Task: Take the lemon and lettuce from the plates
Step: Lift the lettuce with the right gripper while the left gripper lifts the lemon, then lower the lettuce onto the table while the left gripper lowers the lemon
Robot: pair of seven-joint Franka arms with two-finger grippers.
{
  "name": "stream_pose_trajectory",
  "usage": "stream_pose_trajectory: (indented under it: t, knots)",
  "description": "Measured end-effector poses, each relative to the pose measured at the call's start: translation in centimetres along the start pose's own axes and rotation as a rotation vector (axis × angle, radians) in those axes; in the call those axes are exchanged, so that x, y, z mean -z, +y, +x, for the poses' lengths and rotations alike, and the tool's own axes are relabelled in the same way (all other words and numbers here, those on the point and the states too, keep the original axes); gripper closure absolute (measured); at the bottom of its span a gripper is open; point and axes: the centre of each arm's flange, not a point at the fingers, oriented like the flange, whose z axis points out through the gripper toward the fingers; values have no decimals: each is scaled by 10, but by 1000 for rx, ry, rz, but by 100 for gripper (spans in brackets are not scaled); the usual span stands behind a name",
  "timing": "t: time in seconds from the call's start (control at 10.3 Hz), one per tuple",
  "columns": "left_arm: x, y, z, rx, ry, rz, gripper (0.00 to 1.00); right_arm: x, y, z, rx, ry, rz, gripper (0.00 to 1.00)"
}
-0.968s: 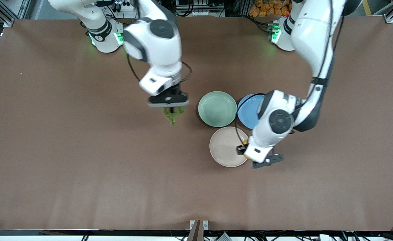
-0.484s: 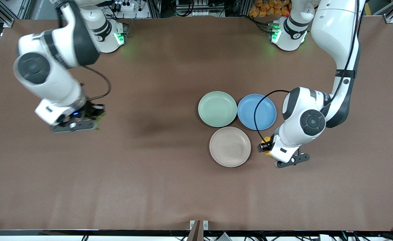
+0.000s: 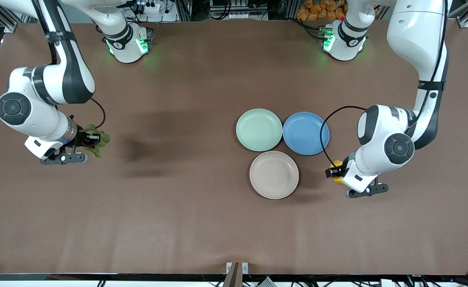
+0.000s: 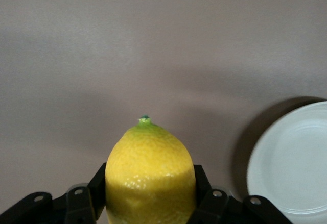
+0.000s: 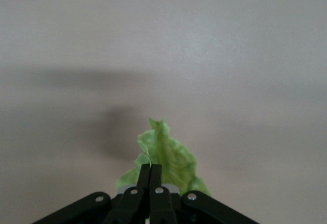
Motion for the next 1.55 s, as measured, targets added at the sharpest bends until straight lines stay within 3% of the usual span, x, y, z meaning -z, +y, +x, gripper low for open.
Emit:
stream_pose_trajectory:
  t: [0.19,0.48,1.06,1.26,1.35,1.55]
  knots:
    - [-6,-30,7,-27,-8,20,33,-59,13,-18,-26,26,8,99]
    - [-12,-80,20,-67,8,17,33,-97,23,-16,-93,30,44,99]
    - [-62,-110,25,-141,11,40,33,-100,10,-8,-162,34,117,99]
    - [-77,-112,25,-149,-2,53,31,-105,9,-12,-163,0,120,99]
    - [-79,-112,25,-149,-5,54,21,-107,8,-15,-161,-31,122,99]
    - [-77,-112,26,-149,1,53,0,-105,7,-13,-159,-32,123,96]
